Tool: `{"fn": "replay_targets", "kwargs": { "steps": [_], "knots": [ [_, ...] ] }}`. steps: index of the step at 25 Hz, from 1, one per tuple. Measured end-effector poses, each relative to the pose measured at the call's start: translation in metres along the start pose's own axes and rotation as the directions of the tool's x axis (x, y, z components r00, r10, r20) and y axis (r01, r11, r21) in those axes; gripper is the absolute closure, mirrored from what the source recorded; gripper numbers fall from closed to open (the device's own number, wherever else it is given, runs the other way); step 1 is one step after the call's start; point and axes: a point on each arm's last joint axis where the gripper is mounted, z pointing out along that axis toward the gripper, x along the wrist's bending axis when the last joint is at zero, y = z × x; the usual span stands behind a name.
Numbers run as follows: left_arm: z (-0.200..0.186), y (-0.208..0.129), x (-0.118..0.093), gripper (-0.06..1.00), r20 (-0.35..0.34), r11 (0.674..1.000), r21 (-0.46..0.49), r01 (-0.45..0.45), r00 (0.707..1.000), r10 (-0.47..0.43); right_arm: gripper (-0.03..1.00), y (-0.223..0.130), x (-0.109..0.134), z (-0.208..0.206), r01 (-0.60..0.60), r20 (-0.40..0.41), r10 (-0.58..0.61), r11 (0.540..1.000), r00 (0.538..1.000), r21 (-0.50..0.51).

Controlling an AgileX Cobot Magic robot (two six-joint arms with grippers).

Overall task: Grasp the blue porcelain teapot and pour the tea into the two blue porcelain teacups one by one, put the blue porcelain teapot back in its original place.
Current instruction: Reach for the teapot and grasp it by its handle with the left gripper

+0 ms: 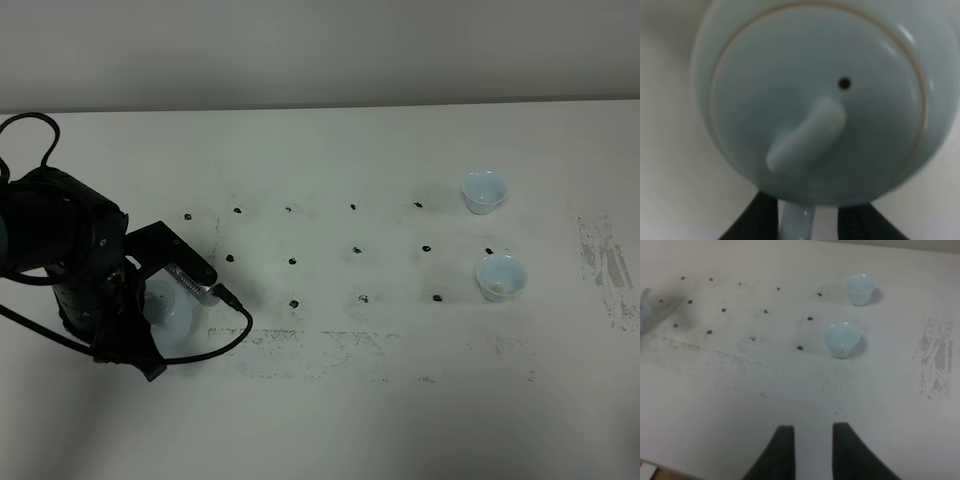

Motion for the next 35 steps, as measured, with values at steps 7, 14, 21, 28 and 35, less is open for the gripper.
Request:
{"fn": "replay_targets", "kwargs": {
  "steps": [7, 14, 21, 28, 35],
  "knots": [
    [0.0, 0.0007, 0.0002, 0.63, -0.002, 1.0, -0.008, 0.001, 1.0, -0.001, 0.75, 0.0, 0.0, 0.0, 0.0, 0.0, 0.0, 1.0, 1.0, 0.0],
    [-0.0001, 0.0034, 0.0009, 0.63, -0.009, 0.999, -0.038, 0.0, 1.0, 0.0, 0.75, 0.0, 0.0, 0.0, 0.0, 0.0, 0.0, 1.0, 1.0, 0.0],
    [-0.0001, 0.0034, 0.0009, 0.63, -0.009, 0.999, -0.038, 0.0, 1.0, 0.0, 0.75, 0.0, 0.0, 0.0, 0.0, 0.0, 0.0, 1.0, 1.0, 0.0],
    [-0.0001, 0.0037, 0.0009, 0.63, -0.01, 0.999, -0.04, 0.0, 1.0, 0.0, 0.75, 0.0, 0.0, 0.0, 0.0, 0.0, 0.0, 1.0, 1.0, 0.0],
    [-0.0001, 0.0037, 0.0009, 0.63, -0.01, 0.999, -0.041, 0.0, 1.0, 0.0, 0.75, 0.0, 0.0, 0.0, 0.0, 0.0, 0.0, 1.0, 1.0, 0.0]
  ]
}}
